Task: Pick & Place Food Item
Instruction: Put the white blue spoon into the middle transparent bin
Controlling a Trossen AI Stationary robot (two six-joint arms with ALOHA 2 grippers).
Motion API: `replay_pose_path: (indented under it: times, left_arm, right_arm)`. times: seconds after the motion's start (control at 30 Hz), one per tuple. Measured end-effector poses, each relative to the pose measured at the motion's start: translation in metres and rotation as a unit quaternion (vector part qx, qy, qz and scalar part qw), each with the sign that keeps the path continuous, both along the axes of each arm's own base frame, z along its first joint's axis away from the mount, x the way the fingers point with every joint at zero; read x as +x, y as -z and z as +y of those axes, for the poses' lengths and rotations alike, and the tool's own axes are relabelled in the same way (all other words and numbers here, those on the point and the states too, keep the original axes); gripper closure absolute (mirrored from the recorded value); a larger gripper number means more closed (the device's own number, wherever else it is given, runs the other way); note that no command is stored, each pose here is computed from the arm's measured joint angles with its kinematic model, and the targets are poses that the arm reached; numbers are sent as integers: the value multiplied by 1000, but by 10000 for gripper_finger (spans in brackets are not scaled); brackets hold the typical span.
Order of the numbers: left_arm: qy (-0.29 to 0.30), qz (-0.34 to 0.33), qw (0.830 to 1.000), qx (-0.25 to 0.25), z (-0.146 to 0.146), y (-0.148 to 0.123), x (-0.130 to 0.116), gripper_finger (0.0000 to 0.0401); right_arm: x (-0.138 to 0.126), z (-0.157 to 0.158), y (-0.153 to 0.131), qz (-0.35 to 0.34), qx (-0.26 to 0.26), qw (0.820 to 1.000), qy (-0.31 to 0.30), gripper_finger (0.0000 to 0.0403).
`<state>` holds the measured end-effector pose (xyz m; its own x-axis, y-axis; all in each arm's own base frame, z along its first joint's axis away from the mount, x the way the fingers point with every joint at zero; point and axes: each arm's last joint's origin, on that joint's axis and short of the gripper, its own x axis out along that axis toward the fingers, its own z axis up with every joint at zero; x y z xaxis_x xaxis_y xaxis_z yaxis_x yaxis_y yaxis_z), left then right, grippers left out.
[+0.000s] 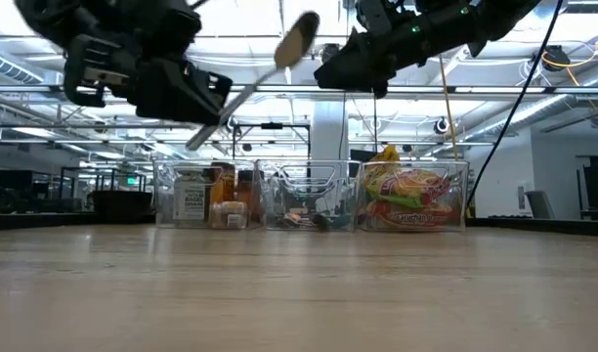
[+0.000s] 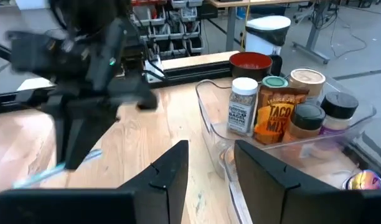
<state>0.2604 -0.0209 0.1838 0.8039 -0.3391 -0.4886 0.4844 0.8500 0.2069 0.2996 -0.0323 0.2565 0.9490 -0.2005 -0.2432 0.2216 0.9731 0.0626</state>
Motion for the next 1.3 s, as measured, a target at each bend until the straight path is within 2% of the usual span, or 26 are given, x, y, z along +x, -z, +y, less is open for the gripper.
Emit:
replay_pose_path:
  times: [0.07,0.17,0.3,0.47,0.63,0.77,0.9,1.1,1.3]
  left_arm:
    - [-18,-52,998,-7,8,-3,-9,377]
    - [-59,-150,987,-14,21,-14,-21,377]
    - [-152,-235,960,-10,36,-23,-30,377]
    - [-250,-291,923,16,44,-35,-28,377]
    - [-312,-314,895,53,43,-45,-19,377]
    - [-332,-312,887,82,40,-48,-6,377]
    - [-373,-295,869,134,37,-48,11,376]
    - [-414,-260,849,199,30,-41,34,376]
    - [-410,-254,849,217,24,-40,50,376]
  right_arm:
    - [-1,0,1,3,0,1000,0,277]
    - [-4,-2,4,12,1,1000,4,277]
    - [-6,-5,7,9,-2,999,32,277]
    - [-3,-5,5,-55,-13,998,30,277]
    - [-1,-6,10,-88,-24,995,30,277]
    - [4,-5,20,-92,-32,995,26,277]
    - [11,-4,24,-111,-60,992,20,271]
    - [15,-1,20,-159,-64,985,16,219]
    - [14,1,15,-186,-48,981,20,177]
